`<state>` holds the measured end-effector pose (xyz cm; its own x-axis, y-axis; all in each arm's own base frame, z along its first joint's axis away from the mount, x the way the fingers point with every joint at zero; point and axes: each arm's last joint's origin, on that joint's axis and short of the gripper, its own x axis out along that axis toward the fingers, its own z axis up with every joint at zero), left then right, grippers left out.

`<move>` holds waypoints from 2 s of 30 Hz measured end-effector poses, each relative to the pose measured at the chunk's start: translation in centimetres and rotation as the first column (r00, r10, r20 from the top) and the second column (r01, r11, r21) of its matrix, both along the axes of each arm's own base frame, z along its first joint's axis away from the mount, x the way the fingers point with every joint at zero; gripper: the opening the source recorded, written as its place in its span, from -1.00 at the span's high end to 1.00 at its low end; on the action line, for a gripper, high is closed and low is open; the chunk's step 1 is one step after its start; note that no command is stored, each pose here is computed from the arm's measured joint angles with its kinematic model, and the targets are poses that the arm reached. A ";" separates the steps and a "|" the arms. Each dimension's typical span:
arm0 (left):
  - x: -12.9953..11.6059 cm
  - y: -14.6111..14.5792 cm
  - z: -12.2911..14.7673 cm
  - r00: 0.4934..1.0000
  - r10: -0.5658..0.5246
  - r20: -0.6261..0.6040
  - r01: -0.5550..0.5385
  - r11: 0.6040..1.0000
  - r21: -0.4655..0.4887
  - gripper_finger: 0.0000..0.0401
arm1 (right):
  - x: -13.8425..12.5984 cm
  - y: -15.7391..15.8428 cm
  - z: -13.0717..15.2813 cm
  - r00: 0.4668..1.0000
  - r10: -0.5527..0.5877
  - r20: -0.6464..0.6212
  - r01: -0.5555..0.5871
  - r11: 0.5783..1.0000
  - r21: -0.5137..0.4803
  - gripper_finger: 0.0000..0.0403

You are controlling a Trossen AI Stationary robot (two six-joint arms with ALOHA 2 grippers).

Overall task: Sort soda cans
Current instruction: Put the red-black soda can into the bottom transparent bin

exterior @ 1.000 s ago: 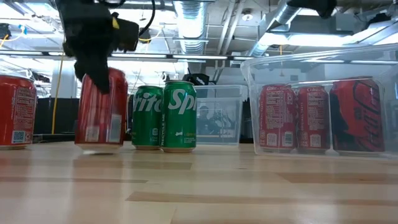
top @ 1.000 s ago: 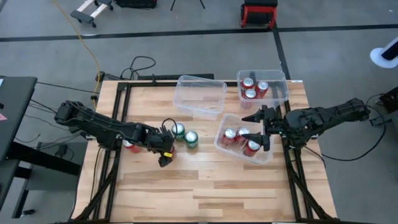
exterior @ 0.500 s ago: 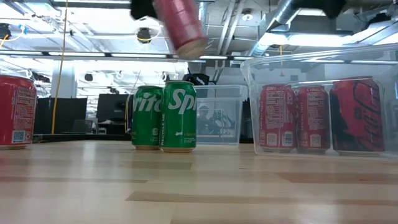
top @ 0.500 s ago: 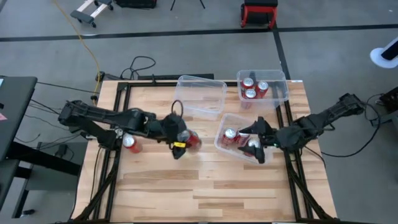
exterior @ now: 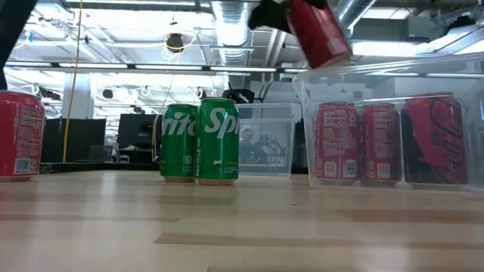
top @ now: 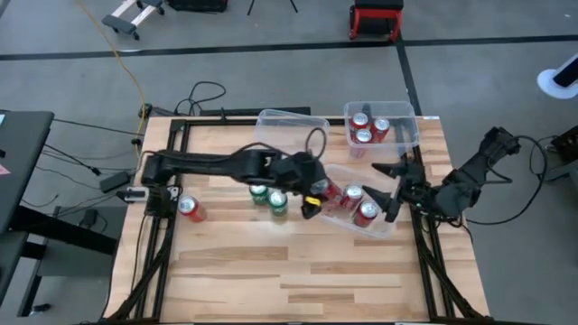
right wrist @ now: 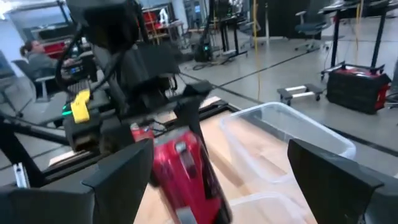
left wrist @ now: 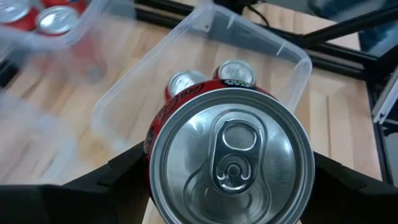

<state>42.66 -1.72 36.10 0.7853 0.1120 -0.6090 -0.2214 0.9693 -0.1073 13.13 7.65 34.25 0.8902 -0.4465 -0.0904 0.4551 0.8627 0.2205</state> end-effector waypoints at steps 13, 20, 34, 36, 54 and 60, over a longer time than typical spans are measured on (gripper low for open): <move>5.6 0.9 -3.8 0.995 -0.095 -0.003 0.095 0.995 -0.042 -0.48 | -1.0 0.3 0.0 0.999 -0.038 0.002 0.038 0.999 -0.033 -0.93; 6.0 -0.4 -4.4 0.979 -0.204 -0.017 0.203 0.979 -0.013 -0.48 | -1.0 0.3 -0.1 0.999 -0.037 0.000 0.037 0.999 -0.034 -0.93; 5.6 0.3 -5.7 0.965 -0.242 -0.098 0.244 0.970 0.012 -0.48 | -0.9 0.3 -0.1 0.999 -0.041 0.004 0.041 0.999 -0.026 -0.93; 5.5 0.4 -5.7 0.964 -0.245 -0.102 0.247 0.969 0.010 -0.48 | -0.9 0.3 -0.1 0.999 -0.041 0.004 0.041 0.999 -0.026 -0.93; 7.4 0.9 -8.9 0.964 -0.240 -0.113 0.242 0.970 0.008 -0.61 | -0.8 0.4 -0.2 0.999 -0.039 -0.004 0.039 0.999 -0.034 -0.93; 7.7 1.2 -9.1 0.968 -0.230 -0.100 0.232 0.973 0.008 -0.62 | -0.8 0.4 -0.3 0.999 -0.039 -0.008 0.038 0.999 -0.039 -0.93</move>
<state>50.36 -0.48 26.99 0.7282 -0.0528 -0.6833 0.0000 0.9970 -0.0770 12.30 8.08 34.00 0.8715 -0.4838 -0.0804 0.4900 0.8523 0.1830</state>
